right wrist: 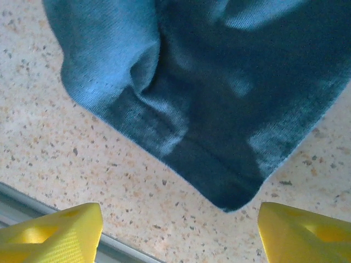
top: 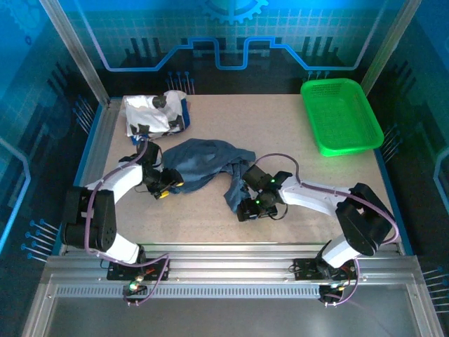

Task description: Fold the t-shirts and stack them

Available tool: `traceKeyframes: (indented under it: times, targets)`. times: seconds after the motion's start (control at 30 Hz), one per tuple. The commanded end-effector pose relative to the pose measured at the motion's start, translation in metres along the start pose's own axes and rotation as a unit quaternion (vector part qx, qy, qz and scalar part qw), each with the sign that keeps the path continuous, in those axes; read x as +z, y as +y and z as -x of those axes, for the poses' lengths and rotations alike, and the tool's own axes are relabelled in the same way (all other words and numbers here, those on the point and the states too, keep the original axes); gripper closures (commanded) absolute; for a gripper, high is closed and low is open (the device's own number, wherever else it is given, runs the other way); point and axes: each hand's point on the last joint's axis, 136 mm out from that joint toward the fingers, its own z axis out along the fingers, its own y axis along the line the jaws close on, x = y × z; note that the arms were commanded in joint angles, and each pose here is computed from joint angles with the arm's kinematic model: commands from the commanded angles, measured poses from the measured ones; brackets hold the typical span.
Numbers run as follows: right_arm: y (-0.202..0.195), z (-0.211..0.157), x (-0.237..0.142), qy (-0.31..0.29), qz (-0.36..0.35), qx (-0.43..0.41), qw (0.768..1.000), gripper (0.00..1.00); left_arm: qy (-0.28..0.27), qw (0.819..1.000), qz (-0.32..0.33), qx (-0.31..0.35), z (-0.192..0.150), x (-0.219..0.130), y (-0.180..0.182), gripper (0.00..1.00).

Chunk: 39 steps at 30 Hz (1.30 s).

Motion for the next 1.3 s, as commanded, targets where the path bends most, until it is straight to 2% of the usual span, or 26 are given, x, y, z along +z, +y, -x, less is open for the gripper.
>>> traceKeyframes:
  times: [0.0,0.13,0.23,0.33,0.37,0.43,0.6,0.83,1.07,1.27]
  targets:
    - [-0.009,0.01,0.008,-0.007,-0.01,0.021,1.0,0.27,0.0,1.0,-0.014,-0.007,0.008,0.013,-0.003,0.43]
    - [-0.017,0.02,0.016,-0.002,-0.024,0.042,0.999,0.37,0.013,1.0,-0.008,-0.006,0.015,0.029,-0.001,0.61]
    - [-0.027,0.022,0.019,0.012,-0.052,0.061,0.997,0.52,0.025,1.0,0.003,-0.004,0.017,0.038,0.002,0.78]
    - [-0.041,0.021,0.018,0.019,-0.075,0.086,0.993,0.77,0.017,1.0,0.015,0.002,0.023,0.038,0.008,0.98]
    - [-0.045,0.023,0.016,0.017,-0.079,0.096,0.992,0.87,0.011,1.0,0.017,0.003,0.026,0.036,0.009,1.0]
    - [-0.05,0.028,0.005,-0.001,-0.078,0.109,0.991,0.99,-0.003,1.0,0.02,0.003,0.034,0.027,0.011,1.0]
    - [-0.057,0.055,-0.047,-0.084,-0.054,0.136,0.986,1.0,-0.063,0.998,-0.006,0.007,0.062,-0.018,0.001,1.0]
    - [-0.051,0.101,-0.149,-0.217,0.024,0.16,0.963,1.0,-0.151,0.984,-0.081,0.053,0.093,-0.109,-0.05,1.0]
    - [-0.064,0.138,-0.281,-0.368,0.077,0.166,0.912,1.0,-0.239,0.954,-0.161,0.082,0.119,-0.215,-0.103,1.0]
    - [-0.089,0.148,-0.375,-0.471,0.084,0.168,0.862,1.0,-0.311,0.921,-0.219,0.077,0.146,-0.303,-0.13,1.0]
